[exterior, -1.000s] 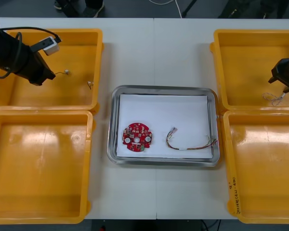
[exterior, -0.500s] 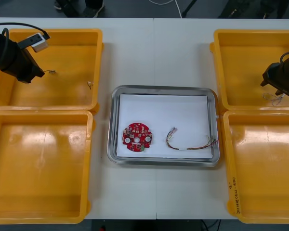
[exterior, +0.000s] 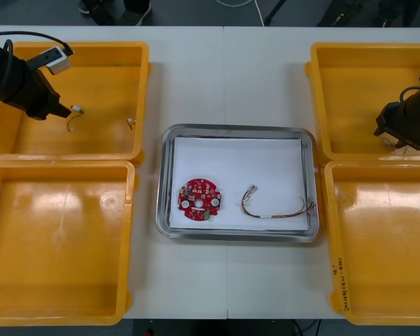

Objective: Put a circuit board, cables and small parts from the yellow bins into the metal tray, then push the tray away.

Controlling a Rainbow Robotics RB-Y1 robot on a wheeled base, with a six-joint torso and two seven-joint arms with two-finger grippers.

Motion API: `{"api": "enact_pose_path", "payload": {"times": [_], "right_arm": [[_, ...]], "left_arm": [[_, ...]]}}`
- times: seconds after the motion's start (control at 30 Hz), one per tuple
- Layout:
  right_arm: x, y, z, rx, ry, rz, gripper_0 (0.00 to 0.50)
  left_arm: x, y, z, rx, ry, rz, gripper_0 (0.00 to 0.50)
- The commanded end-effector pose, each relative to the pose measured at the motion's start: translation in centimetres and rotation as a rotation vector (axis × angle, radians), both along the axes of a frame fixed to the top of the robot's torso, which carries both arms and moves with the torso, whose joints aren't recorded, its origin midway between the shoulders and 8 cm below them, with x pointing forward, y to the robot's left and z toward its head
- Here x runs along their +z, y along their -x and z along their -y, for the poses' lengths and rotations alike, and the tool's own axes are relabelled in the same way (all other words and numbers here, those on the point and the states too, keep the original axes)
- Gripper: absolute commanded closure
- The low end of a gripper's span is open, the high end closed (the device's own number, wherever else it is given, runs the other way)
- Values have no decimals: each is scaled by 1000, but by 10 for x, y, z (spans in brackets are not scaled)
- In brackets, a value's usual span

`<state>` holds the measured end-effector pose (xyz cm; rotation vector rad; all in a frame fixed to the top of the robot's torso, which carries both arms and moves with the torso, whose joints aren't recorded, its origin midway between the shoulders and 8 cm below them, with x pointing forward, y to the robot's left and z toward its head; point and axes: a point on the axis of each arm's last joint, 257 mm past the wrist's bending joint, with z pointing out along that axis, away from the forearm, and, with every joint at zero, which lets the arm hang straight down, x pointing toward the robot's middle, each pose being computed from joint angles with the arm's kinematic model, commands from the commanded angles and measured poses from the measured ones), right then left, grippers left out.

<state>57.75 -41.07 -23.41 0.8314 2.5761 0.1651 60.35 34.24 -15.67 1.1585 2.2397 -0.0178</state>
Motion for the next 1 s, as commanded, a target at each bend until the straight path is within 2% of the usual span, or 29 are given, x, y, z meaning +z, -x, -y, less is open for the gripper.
{"api": "enact_pose_path", "payload": {"times": [0.03,0.07,0.17,0.23,0.43,0.63,0.73,1.0], "right_arm": [[-6,4,-4,26,10,-16,120],[-7,5,-4,25,10,-17,160],[-7,4,-4,32,14,-17,451],[-6,4,-4,34,14,-16,496],[-5,3,-4,38,14,-11,500],[7,-3,-6,42,11,18,500],[15,-6,-6,48,17,38,500],[36,-17,-11,74,37,91,500]], "left_arm": [[37,-7,-4,119,59,18,0],[38,-8,-2,126,63,18,0],[41,-9,9,176,80,0,0],[42,-9,16,207,86,-15,0],[45,-8,25,346,96,-55,0],[45,-7,39,479,136,-82,0],[44,-10,42,543,152,-83,0],[46,-19,42,663,153,-41,0]]}}
